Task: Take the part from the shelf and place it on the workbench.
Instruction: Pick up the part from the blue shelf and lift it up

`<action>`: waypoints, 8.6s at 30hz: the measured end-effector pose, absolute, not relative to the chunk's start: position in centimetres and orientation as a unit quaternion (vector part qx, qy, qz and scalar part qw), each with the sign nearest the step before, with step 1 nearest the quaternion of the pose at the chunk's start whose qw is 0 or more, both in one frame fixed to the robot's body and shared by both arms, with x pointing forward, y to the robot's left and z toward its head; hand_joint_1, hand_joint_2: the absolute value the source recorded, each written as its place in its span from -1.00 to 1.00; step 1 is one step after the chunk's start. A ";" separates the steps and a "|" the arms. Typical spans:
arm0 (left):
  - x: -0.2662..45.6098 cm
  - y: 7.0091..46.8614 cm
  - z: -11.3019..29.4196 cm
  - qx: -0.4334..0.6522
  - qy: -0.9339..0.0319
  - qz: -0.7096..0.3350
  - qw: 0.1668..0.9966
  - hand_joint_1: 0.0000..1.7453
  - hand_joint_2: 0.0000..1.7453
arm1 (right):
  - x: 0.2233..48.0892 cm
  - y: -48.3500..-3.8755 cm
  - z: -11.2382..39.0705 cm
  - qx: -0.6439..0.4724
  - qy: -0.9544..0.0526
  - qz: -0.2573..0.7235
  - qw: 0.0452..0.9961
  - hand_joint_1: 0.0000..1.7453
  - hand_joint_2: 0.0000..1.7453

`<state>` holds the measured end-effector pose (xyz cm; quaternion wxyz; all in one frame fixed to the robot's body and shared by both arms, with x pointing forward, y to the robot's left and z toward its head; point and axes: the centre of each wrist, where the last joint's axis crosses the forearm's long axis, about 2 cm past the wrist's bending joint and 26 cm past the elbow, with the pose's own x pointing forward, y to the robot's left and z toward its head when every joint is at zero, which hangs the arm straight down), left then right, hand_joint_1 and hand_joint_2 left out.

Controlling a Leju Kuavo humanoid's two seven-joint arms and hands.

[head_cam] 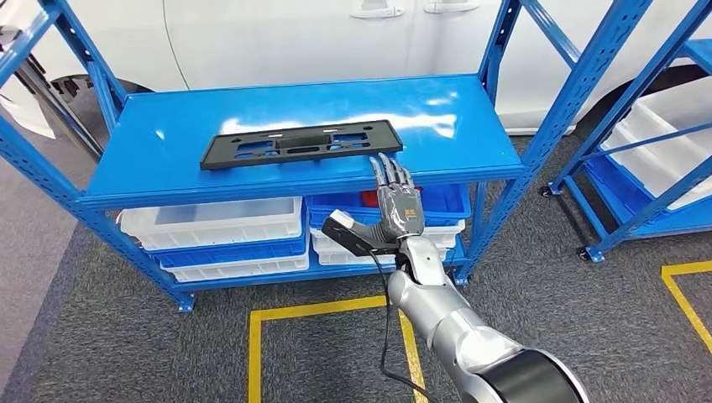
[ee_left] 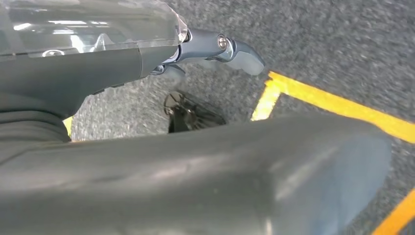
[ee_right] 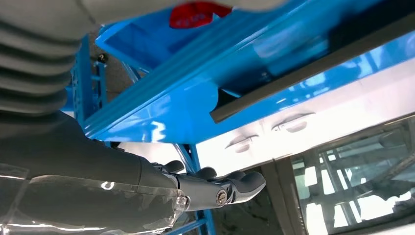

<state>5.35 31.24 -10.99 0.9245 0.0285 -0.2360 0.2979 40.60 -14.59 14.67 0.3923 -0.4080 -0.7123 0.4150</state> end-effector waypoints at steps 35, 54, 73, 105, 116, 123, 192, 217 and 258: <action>5.5 31.2 -11.0 0.045 -0.226 0.279 0.932 -1.00 -1.00 | 40.3 -14.2 15.1 -0.375 -0.755 0.380 0.381 -1.00 1.00; 5.5 31.0 -11.0 0.048 -0.223 0.275 0.934 -1.00 -1.00 | 37.7 -9.8 13.8 -0.306 -0.762 0.441 0.361 -1.00 1.00; 5.3 30.8 -11.0 0.047 -0.218 0.265 0.938 -1.00 -1.00 | 35.6 -7.0 12.6 -0.371 -0.709 0.548 0.244 -1.00 1.00; 5.3 30.3 -11.0 0.042 -0.218 0.259 0.940 -1.00 -1.00 | 37.2 -4.1 17.1 -0.387 -0.706 0.566 0.181 -1.00 1.00; 5.2 30.3 -11.0 0.043 -0.218 0.263 0.939 -1.00 -1.00 | 36.5 -3.9 15.9 -0.398 -0.668 0.610 0.152 -1.00 1.00; 5.3 30.2 -11.0 0.043 -0.221 0.266 0.937 -1.00 -1.00 | 36.9 -4.1 16.1 -0.410 -0.661 0.609 0.157 -1.00 1.00; 5.3 30.3 -11.0 0.040 -0.230 0.253 0.939 -1.00 -1.00 | 37.4 -4.3 16.4 -0.427 -0.649 0.610 0.154 -1.00 1.00; 5.3 30.5 -11.0 0.042 -0.233 0.253 0.938 -1.00 -1.00 | 37.1 -4.2 15.9 -0.420 -0.649 0.618 0.144 -1.00 1.00; 5.1 30.6 -11.0 0.057 -0.308 0.241 0.919 -1.00 -1.00 | 37.4 -4.2 16.2 -0.397 -0.635 0.640 0.168 1.00 1.00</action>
